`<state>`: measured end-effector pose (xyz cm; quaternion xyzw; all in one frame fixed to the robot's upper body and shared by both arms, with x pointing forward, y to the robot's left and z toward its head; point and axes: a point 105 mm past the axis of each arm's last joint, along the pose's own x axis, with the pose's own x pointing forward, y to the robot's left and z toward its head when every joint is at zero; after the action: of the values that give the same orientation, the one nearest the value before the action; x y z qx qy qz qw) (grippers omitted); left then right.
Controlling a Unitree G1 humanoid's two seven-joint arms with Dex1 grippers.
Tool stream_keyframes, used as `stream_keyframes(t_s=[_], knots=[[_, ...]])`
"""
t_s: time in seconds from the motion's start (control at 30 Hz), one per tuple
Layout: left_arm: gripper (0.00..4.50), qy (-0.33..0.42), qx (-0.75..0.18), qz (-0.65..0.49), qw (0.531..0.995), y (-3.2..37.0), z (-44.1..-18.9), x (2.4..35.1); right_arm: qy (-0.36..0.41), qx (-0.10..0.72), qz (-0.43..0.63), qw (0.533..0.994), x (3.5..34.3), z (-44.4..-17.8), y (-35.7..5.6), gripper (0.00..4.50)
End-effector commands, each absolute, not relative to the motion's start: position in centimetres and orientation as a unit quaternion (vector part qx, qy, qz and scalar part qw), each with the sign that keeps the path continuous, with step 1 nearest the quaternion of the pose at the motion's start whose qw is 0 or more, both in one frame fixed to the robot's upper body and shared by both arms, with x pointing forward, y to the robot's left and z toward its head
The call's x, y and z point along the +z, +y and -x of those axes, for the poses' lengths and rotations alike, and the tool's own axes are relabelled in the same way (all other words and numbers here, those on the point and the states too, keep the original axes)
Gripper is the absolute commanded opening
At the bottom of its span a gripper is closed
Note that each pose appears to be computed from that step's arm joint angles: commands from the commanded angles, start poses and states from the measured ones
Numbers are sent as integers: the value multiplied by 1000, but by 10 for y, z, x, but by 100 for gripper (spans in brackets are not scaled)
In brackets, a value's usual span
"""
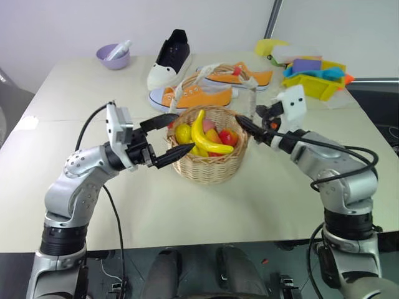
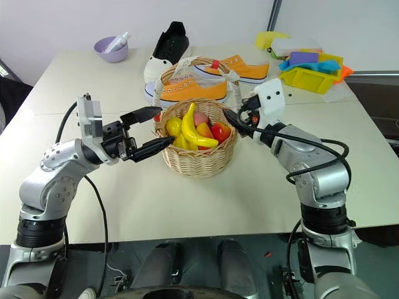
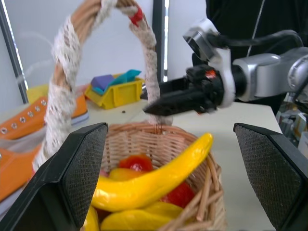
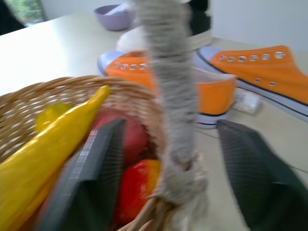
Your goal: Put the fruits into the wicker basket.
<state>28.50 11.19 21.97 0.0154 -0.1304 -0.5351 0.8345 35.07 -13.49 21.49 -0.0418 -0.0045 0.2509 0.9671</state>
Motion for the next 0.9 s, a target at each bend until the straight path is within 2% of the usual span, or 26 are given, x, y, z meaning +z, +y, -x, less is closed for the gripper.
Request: stream_keyframes(t_s=[0.03, 0.1, 0.2, 0.43, 0.63, 0.73, 0.83, 0.9], knots=[[450, -144, -539, -35, 829, 109, -278, 226, -64, 231, 32, 970, 243, -349, -142, 96], [450, -142, -538, -34, 830, 110, -278, 224, -74, 222, 35, 972, 247, -347, -145, 3], [450, -140, -536, -34, 832, 110, -280, 223, -103, 164, 57, 979, 258, -343, -172, 3], [450, -134, -535, -30, 834, 107, -284, 217, -94, -102, 68, 988, 267, -337, -307, 3], [450, -138, -538, -23, 831, 101, -288, 218, -76, -180, 57, 979, 249, -340, -364, 3], [450, -140, -532, -22, 835, 103, -289, 219, -73, -184, 56, 979, 243, -340, -372, 3], [450, -135, -526, -25, 840, 105, -291, 217, -75, -180, 61, 979, 242, -337, -372, 118], [450, -127, -511, -27, 850, 108, -295, 215, -79, -178, 79, 978, 244, -328, -370, 220]])
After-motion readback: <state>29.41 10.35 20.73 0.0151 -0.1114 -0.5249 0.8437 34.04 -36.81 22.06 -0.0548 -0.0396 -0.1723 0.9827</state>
